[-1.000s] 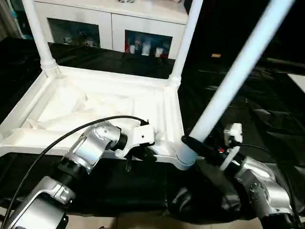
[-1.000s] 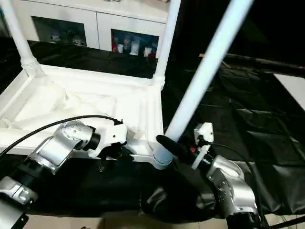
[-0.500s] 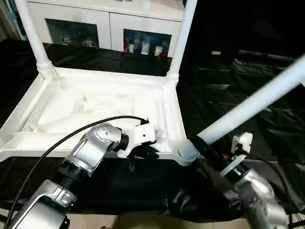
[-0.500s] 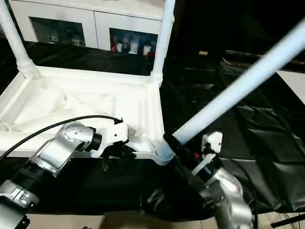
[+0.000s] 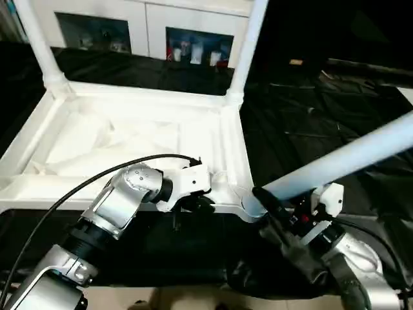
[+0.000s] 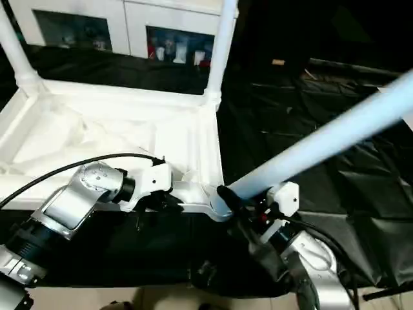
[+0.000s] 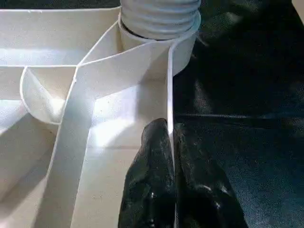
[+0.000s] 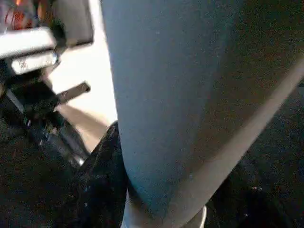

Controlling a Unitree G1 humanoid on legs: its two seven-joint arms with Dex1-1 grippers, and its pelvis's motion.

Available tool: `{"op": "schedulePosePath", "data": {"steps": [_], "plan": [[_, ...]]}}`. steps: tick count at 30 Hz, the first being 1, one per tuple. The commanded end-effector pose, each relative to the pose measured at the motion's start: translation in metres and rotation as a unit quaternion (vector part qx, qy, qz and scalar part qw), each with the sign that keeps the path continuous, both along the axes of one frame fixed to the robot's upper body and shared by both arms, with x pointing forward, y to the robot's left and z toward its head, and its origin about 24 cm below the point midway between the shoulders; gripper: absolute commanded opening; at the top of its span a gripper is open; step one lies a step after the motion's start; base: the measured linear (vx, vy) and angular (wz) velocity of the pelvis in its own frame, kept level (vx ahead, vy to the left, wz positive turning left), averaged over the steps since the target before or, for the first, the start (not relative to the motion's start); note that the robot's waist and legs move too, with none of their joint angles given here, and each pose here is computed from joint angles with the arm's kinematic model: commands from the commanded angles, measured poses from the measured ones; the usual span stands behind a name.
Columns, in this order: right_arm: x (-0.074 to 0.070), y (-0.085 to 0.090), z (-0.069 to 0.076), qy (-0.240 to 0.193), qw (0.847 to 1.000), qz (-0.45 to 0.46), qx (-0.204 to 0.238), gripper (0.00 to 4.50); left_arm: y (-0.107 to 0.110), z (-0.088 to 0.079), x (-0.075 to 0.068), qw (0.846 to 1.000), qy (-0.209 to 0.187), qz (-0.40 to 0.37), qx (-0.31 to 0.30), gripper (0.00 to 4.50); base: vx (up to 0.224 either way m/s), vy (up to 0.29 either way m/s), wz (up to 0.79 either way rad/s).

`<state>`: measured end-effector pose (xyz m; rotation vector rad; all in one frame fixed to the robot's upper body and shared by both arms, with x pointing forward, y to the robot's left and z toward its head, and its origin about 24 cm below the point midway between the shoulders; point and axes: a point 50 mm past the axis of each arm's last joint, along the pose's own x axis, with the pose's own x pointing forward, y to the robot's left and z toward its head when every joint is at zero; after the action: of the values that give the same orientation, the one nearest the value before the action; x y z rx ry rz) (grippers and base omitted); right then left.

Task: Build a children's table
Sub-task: Insert table leg to table base

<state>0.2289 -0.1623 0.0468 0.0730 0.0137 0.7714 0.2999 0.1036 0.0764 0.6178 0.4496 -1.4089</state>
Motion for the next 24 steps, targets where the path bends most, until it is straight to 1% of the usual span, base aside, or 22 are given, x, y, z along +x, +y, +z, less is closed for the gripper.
{"op": "schedulePosePath", "data": {"steps": [1,5,7,13,15,16,20,24], "plan": [[-0.033,0.016,-0.061,0.194,0.973,0.106,-0.074,1.84,0.002,0.002,0.003,1.0,-0.011,0.02,-0.007,0.0,0.0,0.0,0.0],[-0.031,0.017,-0.06,0.202,0.967,0.127,-0.085,1.84,0.002,0.001,0.002,1.0,-0.011,0.019,-0.004,0.0,0.0,0.0,0.0],[-0.029,0.018,-0.059,0.211,0.962,0.15,-0.089,1.84,0.002,0.001,0.0,1.0,-0.01,0.015,-0.001,0.0,0.0,0.0,0.0],[-0.02,0.018,-0.054,0.233,0.95,0.195,-0.068,1.84,0.003,0.003,-0.005,1.0,-0.004,-0.016,0.004,0.0,0.0,0.0,0.0],[-0.018,0.017,-0.054,0.235,0.95,0.196,-0.067,1.84,0.004,0.004,-0.005,1.0,-0.004,-0.021,0.004,0.0,0.0,0.0,0.0],[-0.014,0.014,-0.053,0.24,0.949,0.196,-0.056,1.84,0.004,0.005,-0.005,0.999,-0.003,-0.033,0.005,0.0,0.0,0.0,0.0],[-0.011,0.01,-0.052,0.234,0.951,0.192,-0.057,1.84,0.004,0.005,-0.006,0.999,-0.002,-0.05,0.008,0.0,0.0,0.0,0.0],[-0.012,0.006,-0.052,0.228,0.952,0.193,-0.066,1.84,0.005,0.005,-0.004,0.997,-0.003,-0.074,0.015,0.0,0.0,0.0,0.0]]}}
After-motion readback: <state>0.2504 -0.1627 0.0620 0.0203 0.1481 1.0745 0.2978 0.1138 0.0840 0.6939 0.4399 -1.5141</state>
